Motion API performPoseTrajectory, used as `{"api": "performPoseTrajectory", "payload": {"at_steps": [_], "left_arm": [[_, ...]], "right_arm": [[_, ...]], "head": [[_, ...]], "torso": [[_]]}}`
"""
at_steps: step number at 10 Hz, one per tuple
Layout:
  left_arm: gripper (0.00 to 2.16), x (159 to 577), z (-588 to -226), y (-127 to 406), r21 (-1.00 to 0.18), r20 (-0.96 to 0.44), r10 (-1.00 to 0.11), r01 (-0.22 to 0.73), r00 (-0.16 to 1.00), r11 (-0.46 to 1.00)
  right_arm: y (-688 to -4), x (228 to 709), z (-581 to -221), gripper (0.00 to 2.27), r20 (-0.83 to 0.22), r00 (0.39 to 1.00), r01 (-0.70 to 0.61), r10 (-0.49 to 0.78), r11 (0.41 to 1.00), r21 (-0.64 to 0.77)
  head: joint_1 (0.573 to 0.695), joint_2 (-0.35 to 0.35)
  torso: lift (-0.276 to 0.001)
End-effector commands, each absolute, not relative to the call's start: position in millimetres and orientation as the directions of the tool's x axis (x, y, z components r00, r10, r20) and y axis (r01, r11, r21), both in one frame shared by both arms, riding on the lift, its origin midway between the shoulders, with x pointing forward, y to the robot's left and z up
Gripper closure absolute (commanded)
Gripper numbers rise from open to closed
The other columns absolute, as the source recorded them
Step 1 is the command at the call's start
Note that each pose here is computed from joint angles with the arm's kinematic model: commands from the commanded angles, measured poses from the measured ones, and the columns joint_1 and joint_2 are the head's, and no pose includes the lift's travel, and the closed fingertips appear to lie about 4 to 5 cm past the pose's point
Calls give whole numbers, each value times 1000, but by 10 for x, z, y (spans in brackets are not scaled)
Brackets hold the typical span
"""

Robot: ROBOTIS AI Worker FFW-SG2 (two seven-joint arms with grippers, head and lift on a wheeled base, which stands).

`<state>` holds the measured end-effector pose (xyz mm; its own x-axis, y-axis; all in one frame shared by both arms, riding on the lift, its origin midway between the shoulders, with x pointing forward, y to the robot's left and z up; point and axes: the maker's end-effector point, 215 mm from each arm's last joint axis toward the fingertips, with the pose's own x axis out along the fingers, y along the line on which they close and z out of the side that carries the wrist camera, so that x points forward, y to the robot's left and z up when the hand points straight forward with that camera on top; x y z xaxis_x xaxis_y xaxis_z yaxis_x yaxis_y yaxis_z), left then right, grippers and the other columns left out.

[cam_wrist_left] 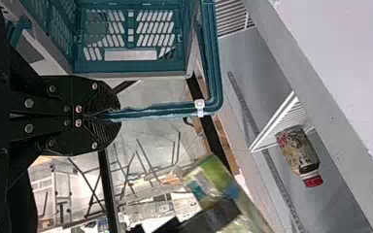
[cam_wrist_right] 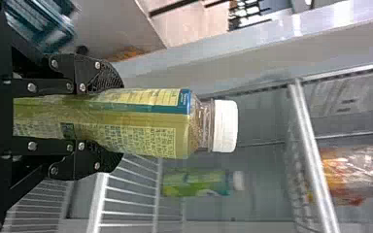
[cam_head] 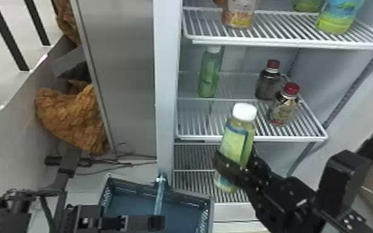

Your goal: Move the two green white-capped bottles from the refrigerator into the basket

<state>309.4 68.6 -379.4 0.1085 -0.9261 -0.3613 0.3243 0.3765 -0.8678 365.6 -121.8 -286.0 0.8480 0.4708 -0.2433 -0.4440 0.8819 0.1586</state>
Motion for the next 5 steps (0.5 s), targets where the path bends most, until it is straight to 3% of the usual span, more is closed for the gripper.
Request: {"api": "performPoseTrajectory", "payload": {"at_steps": [1, 5], "left_arm": [[1181, 3094, -3794, 688, -868, -361, -926, 324, 109, 377], [1181, 3115, -3781, 685, -866, -361, -926, 328, 111, 377]], "right_arm": [[-1182, 3514, -3052, 912, -321, 807, -456, 495, 869, 192], [-1057, 3221, -3477, 912, -468, 694, -468, 547, 837, 284]], "head": [[695, -95], [695, -78]], "torso": [[-263], [-263]]}}
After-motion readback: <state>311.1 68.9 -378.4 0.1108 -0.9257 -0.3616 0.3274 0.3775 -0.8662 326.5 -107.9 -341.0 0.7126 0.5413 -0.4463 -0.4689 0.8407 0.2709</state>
